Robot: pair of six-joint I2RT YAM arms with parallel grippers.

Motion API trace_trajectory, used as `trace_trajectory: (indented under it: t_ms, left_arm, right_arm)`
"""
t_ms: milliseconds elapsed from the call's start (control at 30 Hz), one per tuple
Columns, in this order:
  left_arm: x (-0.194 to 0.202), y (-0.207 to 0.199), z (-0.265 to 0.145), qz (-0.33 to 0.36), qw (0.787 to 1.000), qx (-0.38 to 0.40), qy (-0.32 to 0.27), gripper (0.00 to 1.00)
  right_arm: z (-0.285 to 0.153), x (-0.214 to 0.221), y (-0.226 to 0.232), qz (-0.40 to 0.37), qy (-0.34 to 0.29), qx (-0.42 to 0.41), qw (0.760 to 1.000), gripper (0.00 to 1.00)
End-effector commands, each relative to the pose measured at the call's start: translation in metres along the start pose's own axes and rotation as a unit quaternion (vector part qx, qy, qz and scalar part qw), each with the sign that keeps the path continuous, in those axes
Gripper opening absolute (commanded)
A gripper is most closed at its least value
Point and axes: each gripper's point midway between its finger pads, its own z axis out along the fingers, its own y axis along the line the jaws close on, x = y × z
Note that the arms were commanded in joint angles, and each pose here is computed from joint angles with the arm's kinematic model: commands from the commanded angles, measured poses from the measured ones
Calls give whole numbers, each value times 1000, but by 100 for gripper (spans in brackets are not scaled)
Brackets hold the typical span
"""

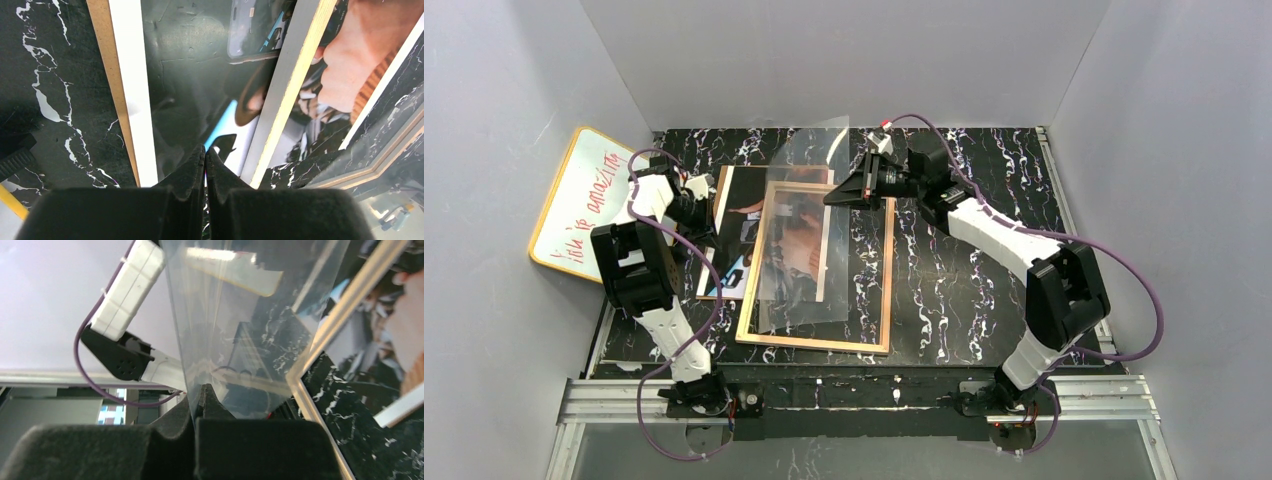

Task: Put the photo into the frame
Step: Place the photo frame item in the photo frame.

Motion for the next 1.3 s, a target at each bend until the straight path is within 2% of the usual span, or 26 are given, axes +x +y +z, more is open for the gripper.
trace_trajectory:
  t_ms: [0,200,600,733,933,1267]
  left_arm:
    - [4,-4,-3,-3,1000,9,9,0]
    - [-16,25,-19,-28,998,-57,-25,0]
    - [1,23,-11,-21,999,-42,-4,0]
    - [8,19,-6,-18,999,-28,8,0]
    - [19,-9,4,8,999,16,28,2]
    - [33,-37,23,49,996,36,60,2]
  right_arm:
    - [0,4,56,-46,10,-74,996,1]
    - [12,2,32,0,15,-80,997,1]
    - [4,8,-94,108,-1,32,994,1]
    - [-3,9,-120,102,-6,76,992,1]
    - [-12,8,-149,84,-6,118,989,1]
    - [-15,1,-171,66,-7,137,988,1]
